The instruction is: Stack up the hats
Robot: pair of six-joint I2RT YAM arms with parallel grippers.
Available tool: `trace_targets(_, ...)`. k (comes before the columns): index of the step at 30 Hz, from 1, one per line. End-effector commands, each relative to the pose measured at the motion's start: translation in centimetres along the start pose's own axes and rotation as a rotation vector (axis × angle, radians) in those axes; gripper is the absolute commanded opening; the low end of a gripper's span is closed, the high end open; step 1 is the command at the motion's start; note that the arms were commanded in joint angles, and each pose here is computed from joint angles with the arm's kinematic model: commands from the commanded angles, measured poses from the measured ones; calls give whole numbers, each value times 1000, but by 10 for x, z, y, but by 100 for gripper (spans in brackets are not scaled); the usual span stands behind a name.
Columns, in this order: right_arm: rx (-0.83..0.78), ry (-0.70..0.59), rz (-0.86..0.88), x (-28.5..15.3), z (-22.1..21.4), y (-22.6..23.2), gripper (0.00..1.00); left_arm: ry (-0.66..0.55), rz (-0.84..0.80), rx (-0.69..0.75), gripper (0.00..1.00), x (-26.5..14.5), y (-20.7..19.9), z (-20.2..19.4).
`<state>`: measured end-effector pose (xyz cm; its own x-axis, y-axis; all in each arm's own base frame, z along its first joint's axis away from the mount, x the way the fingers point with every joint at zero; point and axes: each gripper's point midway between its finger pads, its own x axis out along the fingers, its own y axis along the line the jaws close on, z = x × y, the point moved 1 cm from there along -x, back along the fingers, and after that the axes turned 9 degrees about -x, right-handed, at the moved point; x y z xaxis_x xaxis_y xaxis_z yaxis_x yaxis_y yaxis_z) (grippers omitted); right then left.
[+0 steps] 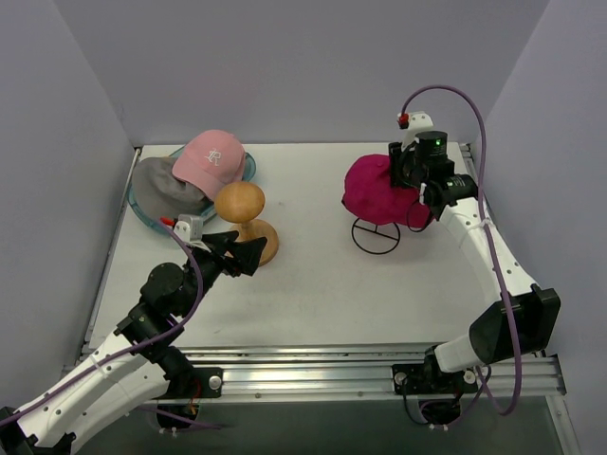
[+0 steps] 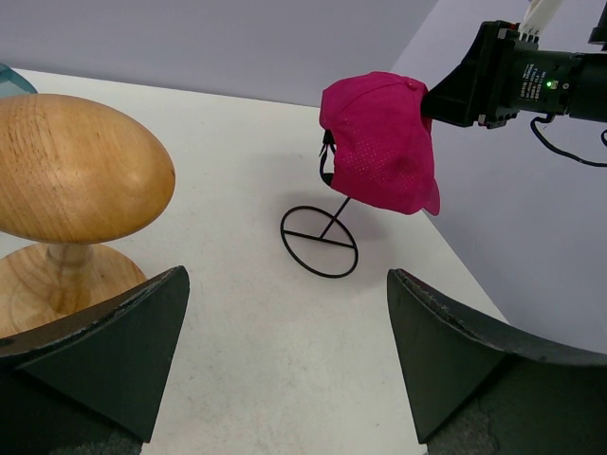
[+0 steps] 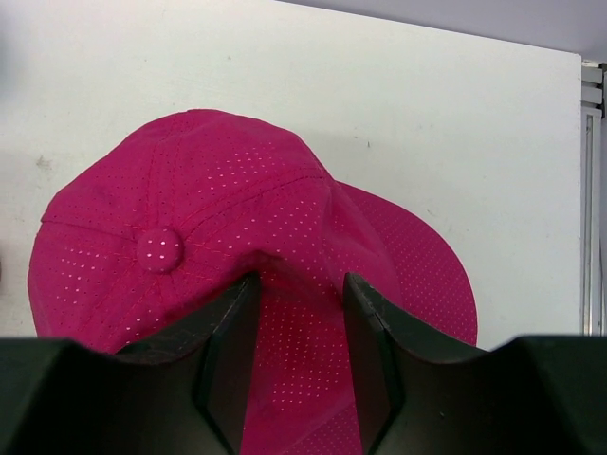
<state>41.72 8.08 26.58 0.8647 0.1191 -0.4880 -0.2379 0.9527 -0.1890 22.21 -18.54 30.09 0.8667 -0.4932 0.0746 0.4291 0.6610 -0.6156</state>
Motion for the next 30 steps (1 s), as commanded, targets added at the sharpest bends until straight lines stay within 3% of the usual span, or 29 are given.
trace_targets(1,42,-44,-21,-21,12,-4,37,-22,-4,7,94,-2,-3,7)
trace_targets(7,86,-29,-97,-23,1,-18,37,-26,-6,8,94,-2,-3,9)
trace_targets(23,52,-71,108,4,12,23,39,-28,4,12,94,-2,-1,8)
trace_targets(30,-5,-134,-17,-10,48,52,39,-29,-3,11,94,-2,-3,10)
